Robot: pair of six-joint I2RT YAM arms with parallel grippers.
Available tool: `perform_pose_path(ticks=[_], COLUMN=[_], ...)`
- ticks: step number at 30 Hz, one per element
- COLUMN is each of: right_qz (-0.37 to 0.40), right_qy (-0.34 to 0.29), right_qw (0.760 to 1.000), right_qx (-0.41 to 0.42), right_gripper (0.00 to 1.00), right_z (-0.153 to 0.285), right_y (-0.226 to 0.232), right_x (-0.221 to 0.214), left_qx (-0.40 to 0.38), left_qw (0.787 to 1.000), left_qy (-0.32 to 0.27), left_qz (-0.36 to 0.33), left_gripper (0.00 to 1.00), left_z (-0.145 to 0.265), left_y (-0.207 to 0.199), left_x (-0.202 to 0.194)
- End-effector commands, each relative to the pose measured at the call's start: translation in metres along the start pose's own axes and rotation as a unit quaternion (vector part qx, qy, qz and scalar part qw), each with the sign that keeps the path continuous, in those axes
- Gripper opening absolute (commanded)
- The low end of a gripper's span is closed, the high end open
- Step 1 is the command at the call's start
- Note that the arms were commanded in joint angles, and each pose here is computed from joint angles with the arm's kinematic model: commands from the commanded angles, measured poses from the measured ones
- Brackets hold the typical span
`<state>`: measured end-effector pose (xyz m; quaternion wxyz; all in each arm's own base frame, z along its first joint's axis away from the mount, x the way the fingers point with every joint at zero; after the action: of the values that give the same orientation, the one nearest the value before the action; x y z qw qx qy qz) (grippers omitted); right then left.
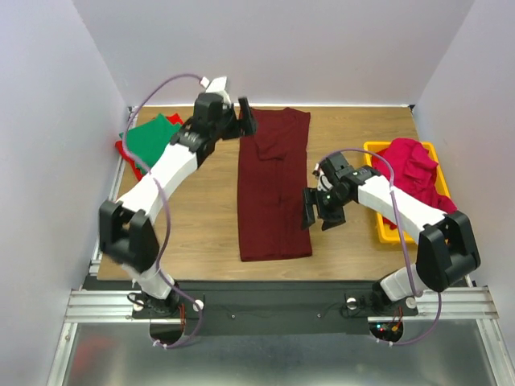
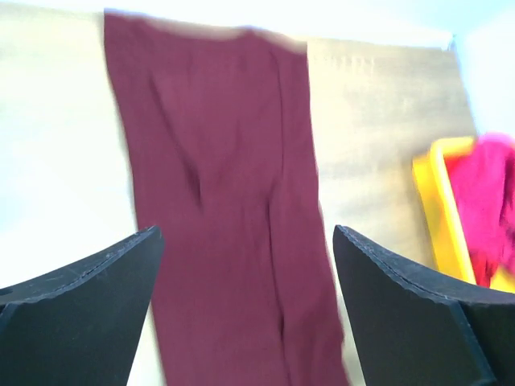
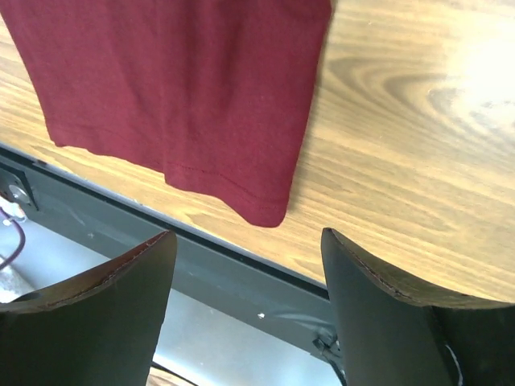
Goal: Fold and stack the t-shirts
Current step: Fold the tshirt
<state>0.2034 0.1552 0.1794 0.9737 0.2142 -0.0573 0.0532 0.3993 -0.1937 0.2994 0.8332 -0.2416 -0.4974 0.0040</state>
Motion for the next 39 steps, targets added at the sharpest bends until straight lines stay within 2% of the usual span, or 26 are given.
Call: perform_pose_path(ticks=[1,2,6,11,14,23,29,39], right_qz=[-0.019,-0.022,-0.023,-0.024,-0.021,-0.009,-0.006,0.007], right_qy=[-0.023,-0.022,-0.001,0.015,0.009,-0.008,0.008,0.046], right_qw=[1.000,0.999,1.000,0.999,0.999,0.998,0.998,0.998], right_qx=[0.008,0.010,0.006,-0.014,-0.026,-0.054,-0.058,-0.046], right_gripper=[0.78,0.77,0.75,0.70,0.64,0.55,0.50,0.36], right_z=[0.002,0.001,-0.017,-0.034,-0.040,-0.053,-0.062,-0.067], right_y=[0.002,0.003,0.002,-0.005,-0.009,-0.012,-0.013,-0.010], right_x=[-0.009,-0.013,-0.030,-0.048,-0.047,-0.032,-0.030,-0.048], left_qx=[0.054,0.064,0.079,0.093,0.099,0.098,0.109,0.119], left_qw=[0.993,0.990,0.978,0.971,0.966,0.957,0.953,0.942], left_qy=[0.105,0.129,0.190,0.219,0.237,0.271,0.283,0.314], left_qz=[-0.014,-0.002,0.019,0.029,0.030,0.021,0.018,0.007], left_gripper=[0.99,0.99,0.99,0.99,0.99,0.98,0.98,0.97], left_z=[0.031,0.047,0.087,0.128,0.142,0.154,0.155,0.158], left_y=[0.017,0.025,0.032,0.038,0.044,0.041,0.040,0.037], left_x=[-0.085,-0.111,-0.174,-0.213,-0.229,-0.248,-0.253,-0.266])
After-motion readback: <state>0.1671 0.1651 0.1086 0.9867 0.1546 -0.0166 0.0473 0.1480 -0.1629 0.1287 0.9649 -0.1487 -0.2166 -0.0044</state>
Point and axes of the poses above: each gripper's point midway between its finger pads, its own z axis back along the fingers, its own y axis along the line the jaws close on, x = y × z, the point moved 9 cm from there along z, back along the fingers, and after that the axes turned 1 degree about -z, right-handed, at the moved point
